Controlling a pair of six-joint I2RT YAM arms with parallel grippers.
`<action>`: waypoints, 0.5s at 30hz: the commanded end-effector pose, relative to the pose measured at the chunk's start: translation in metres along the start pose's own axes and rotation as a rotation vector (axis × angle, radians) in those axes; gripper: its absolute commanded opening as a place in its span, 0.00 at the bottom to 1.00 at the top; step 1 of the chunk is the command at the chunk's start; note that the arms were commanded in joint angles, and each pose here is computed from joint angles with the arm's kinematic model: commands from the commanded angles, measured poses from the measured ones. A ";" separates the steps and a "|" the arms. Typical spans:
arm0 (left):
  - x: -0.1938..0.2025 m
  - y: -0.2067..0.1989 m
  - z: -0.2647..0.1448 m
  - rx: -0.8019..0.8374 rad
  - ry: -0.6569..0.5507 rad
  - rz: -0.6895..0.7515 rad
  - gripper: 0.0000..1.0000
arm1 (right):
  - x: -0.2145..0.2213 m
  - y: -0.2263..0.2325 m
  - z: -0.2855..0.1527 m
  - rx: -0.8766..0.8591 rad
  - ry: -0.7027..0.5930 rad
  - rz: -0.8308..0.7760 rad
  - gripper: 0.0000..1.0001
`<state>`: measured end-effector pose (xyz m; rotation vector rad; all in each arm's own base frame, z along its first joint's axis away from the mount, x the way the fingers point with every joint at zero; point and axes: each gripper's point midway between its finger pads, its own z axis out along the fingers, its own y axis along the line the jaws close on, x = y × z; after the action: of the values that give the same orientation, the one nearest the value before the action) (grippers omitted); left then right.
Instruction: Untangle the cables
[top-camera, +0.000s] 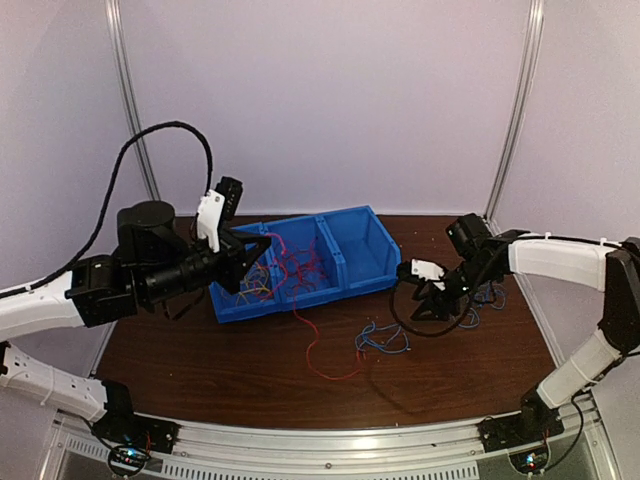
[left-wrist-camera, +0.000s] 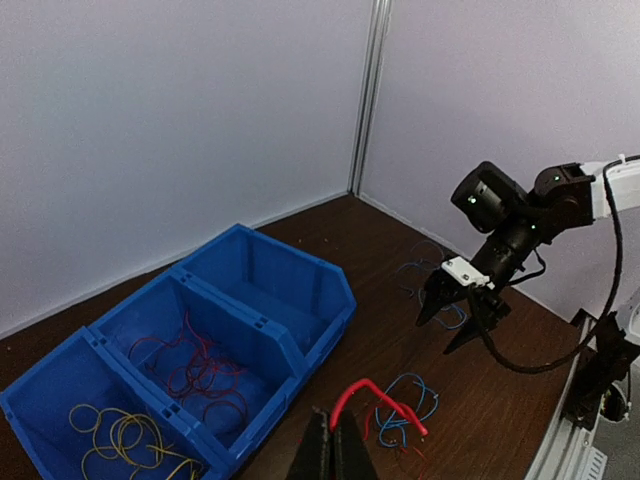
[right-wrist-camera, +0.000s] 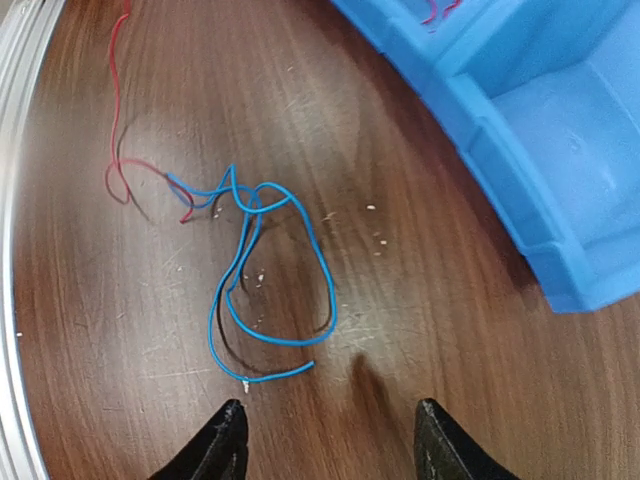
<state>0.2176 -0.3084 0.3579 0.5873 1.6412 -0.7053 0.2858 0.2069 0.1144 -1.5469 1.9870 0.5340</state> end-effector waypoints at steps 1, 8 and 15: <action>-0.021 0.016 -0.023 -0.055 -0.132 -0.163 0.00 | 0.011 0.015 0.030 -0.024 0.100 -0.139 0.57; -0.004 0.029 -0.034 -0.102 -0.124 -0.204 0.00 | 0.003 0.025 0.061 -0.056 0.169 -0.286 0.59; -0.002 0.036 -0.041 -0.127 -0.141 -0.223 0.00 | 0.013 0.044 0.072 -0.131 0.267 -0.379 0.57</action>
<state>0.2146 -0.2598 0.3527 0.3243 1.6507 -0.7598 0.2542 0.2530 0.0504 -2.0219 1.8307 0.3789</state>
